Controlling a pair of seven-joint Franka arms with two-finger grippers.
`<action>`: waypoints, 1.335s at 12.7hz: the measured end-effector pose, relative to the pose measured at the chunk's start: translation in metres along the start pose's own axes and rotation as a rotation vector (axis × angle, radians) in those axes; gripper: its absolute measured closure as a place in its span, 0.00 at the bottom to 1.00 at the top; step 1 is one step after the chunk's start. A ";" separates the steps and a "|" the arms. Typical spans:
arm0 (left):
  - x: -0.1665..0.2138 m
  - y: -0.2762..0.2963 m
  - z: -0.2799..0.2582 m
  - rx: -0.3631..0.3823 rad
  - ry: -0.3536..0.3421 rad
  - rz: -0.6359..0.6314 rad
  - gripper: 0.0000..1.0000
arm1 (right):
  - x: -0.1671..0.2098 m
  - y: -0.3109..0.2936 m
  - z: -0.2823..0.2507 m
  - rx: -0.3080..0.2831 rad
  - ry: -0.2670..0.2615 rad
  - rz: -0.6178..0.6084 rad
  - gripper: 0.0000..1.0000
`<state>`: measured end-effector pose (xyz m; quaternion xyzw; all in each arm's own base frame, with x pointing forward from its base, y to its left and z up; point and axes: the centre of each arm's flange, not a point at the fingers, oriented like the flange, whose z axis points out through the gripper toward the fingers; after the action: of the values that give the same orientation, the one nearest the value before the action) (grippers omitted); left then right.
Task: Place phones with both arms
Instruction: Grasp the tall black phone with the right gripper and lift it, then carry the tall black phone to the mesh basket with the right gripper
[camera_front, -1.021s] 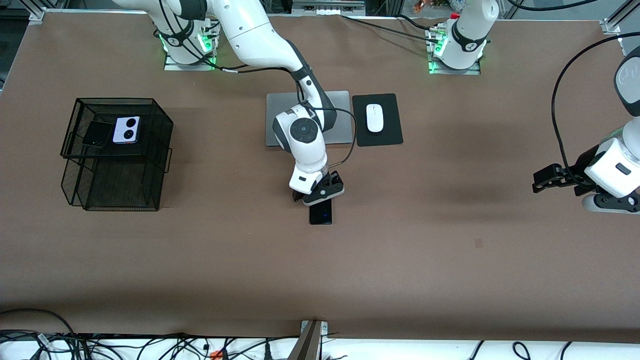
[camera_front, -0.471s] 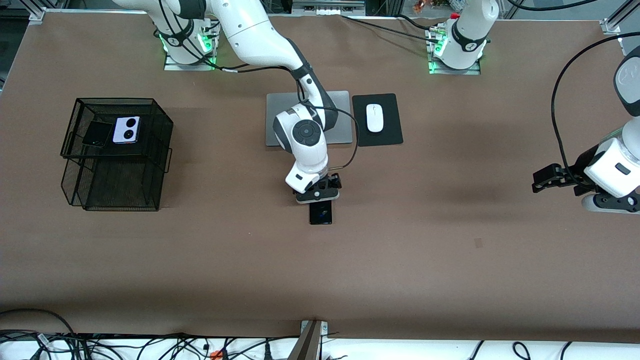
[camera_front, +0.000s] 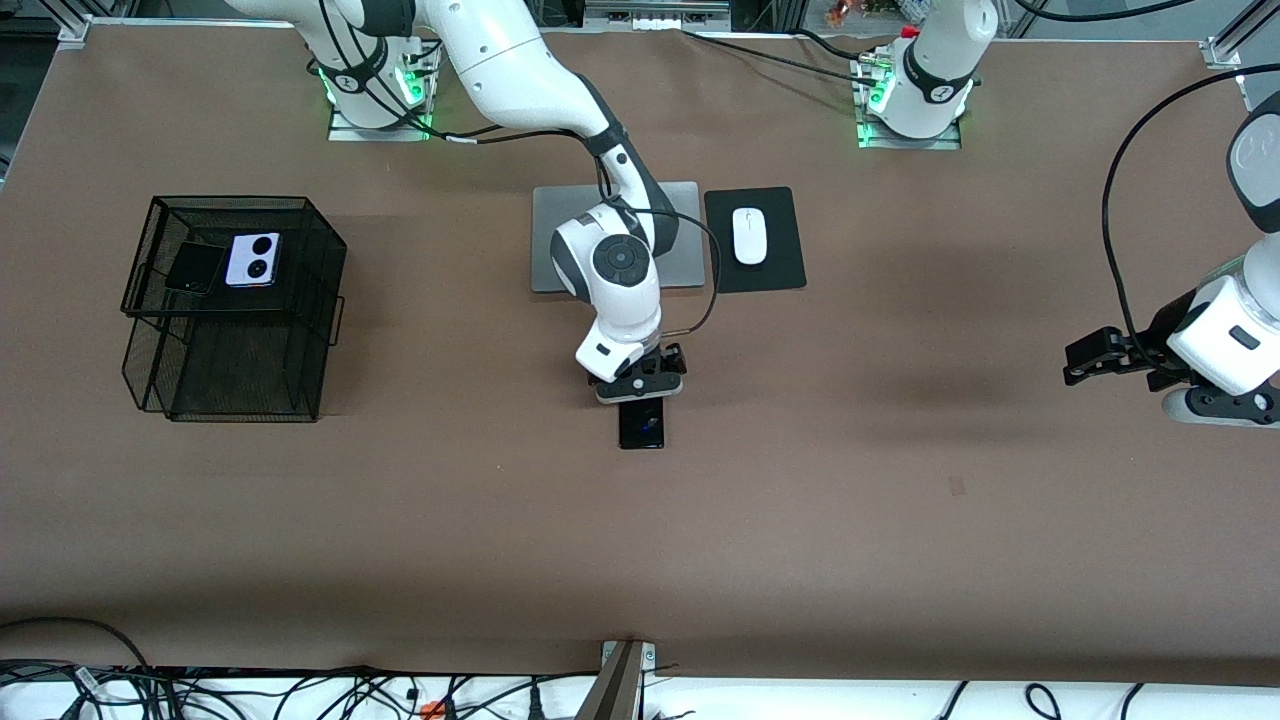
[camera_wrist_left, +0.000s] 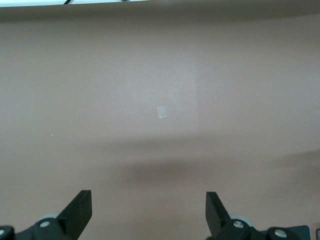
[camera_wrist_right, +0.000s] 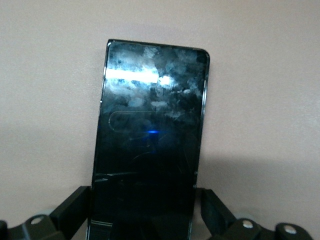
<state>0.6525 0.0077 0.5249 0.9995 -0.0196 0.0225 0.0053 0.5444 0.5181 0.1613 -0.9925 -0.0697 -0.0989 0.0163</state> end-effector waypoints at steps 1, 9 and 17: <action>0.000 0.001 0.000 0.000 0.000 0.002 0.00 | 0.000 -0.002 -0.003 -0.002 0.001 -0.003 0.14; 0.000 0.005 0.001 -0.001 -0.002 0.008 0.00 | 0.024 0.029 -0.038 -0.084 -0.060 0.036 0.19; 0.000 0.007 0.001 -0.001 -0.002 0.011 0.00 | 0.076 0.115 -0.128 -0.185 -0.132 0.148 0.28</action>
<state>0.6524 0.0003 0.5242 0.9994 -0.0253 0.0213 0.0055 0.6095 0.4091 0.2997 -0.9966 0.0124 -0.0380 -0.0726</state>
